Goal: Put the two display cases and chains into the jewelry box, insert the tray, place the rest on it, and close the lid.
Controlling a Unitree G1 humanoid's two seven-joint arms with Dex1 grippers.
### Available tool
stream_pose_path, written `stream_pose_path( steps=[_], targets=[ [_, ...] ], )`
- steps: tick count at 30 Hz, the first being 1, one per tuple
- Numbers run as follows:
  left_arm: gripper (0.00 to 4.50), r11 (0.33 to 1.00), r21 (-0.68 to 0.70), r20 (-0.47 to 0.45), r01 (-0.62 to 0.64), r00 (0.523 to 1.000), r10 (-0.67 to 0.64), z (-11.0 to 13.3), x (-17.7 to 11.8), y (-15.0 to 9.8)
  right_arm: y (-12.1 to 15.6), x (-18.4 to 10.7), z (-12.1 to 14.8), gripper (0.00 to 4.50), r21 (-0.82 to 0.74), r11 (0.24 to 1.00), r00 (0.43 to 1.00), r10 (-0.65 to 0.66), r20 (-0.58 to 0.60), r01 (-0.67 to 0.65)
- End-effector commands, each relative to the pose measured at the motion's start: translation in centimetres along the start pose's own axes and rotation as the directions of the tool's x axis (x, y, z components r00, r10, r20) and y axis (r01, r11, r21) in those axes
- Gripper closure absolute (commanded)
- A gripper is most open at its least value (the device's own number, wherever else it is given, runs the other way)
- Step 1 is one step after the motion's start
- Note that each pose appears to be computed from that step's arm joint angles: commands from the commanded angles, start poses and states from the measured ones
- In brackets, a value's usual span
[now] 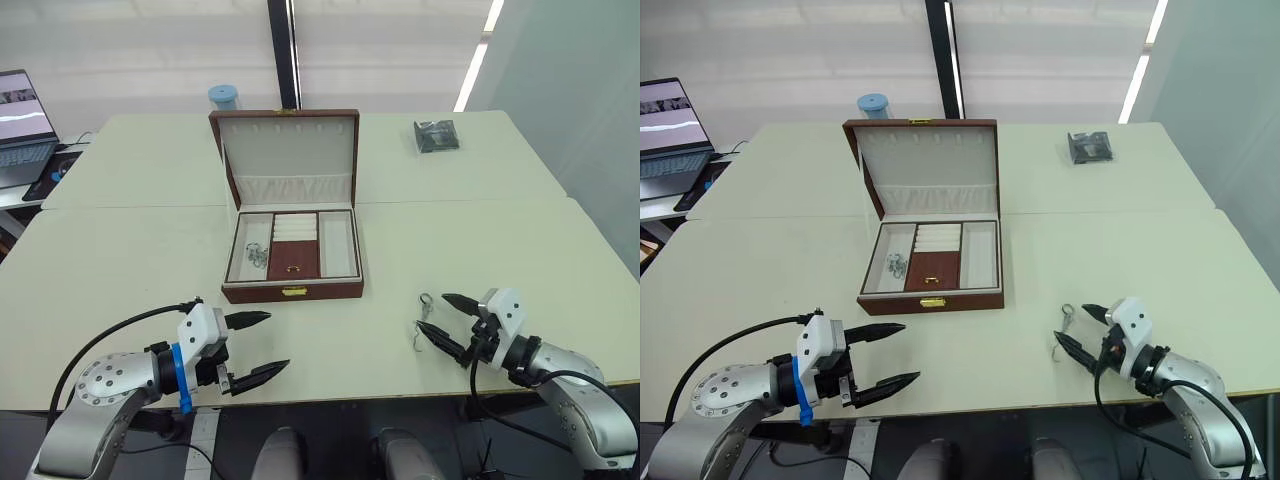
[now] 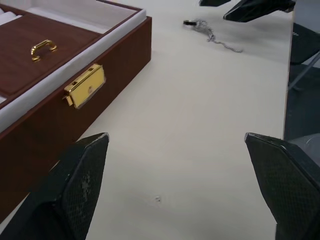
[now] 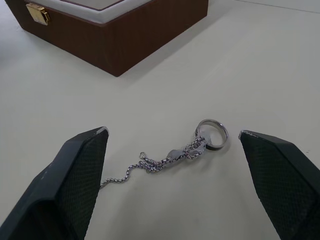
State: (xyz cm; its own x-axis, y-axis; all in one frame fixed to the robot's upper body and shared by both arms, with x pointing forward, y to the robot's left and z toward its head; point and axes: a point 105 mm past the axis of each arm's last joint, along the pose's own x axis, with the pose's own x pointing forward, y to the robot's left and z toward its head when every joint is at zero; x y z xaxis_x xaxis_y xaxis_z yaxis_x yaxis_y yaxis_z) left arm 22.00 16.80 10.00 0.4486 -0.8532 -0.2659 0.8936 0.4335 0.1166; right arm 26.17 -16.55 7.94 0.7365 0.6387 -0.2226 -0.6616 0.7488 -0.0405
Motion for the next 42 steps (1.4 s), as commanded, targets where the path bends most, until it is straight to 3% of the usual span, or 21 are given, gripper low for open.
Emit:
stream_pose_path(
  steps=[1, 9, 21, 24, 28, 37, 39, 42],
  targets=[
    [0.00, 0.997, 0.042, 0.025, 0.059, 0.998, -0.060, 0.9, 0.5, -1.2, 1.1, 0.4, 0.1, 0.07, -0.001, 1.000, 1.000, -0.026, 0.004, 0.026],
    [0.00, 0.995, 0.054, 0.031, 0.079, 0.996, -0.080, 1.3, 1.1, -1.3, 2.2, 1.0, -1.9, 0.07, 0.001, 0.997, 0.994, -0.073, -0.085, 0.073],
    [0.00, 0.996, 0.043, 0.034, 0.077, 0.996, -0.078, 1.3, 1.5, -1.4, 1.3, 2.0, -3.2, 0.07, -0.043, 0.987, 0.970, -0.162, -0.181, 0.157],
    [0.00, 0.997, 0.039, 0.033, 0.073, 0.997, -0.075, 1.2, 1.5, -1.4, 1.0, 2.1, -3.1, 0.70, -0.031, 0.985, 0.968, -0.173, -0.184, 0.170],
    [0.00, 0.997, 0.034, 0.032, 0.071, 0.997, -0.072, 1.0, 1.5, -1.5, 1.0, 2.0, -3.2, 2.05, -0.023, 0.985, 0.966, -0.172, -0.192, 0.171],
    [0.00, 0.997, 0.028, 0.032, 0.065, 0.997, -0.066, 0.7, 1.5, -1.4, 0.9, 1.9, -3.3, 4.21, -0.009, 0.983, 0.962, -0.181, -0.202, 0.183],
    [0.00, 0.998, 0.027, 0.033, 0.062, 0.998, -0.063, 0.6, 1.5, -1.3, 0.8, 1.9, -3.3, 4.49, -0.007, 0.983, 0.963, -0.181, -0.199, 0.183],
    [0.00, 0.998, 0.026, 0.034, 0.060, 0.998, -0.061, 0.6, 1.6, -1.3, 0.8, 1.9, -3.1, 4.49, -0.007, 0.983, 0.965, -0.182, -0.188, 0.184]
  ],
)
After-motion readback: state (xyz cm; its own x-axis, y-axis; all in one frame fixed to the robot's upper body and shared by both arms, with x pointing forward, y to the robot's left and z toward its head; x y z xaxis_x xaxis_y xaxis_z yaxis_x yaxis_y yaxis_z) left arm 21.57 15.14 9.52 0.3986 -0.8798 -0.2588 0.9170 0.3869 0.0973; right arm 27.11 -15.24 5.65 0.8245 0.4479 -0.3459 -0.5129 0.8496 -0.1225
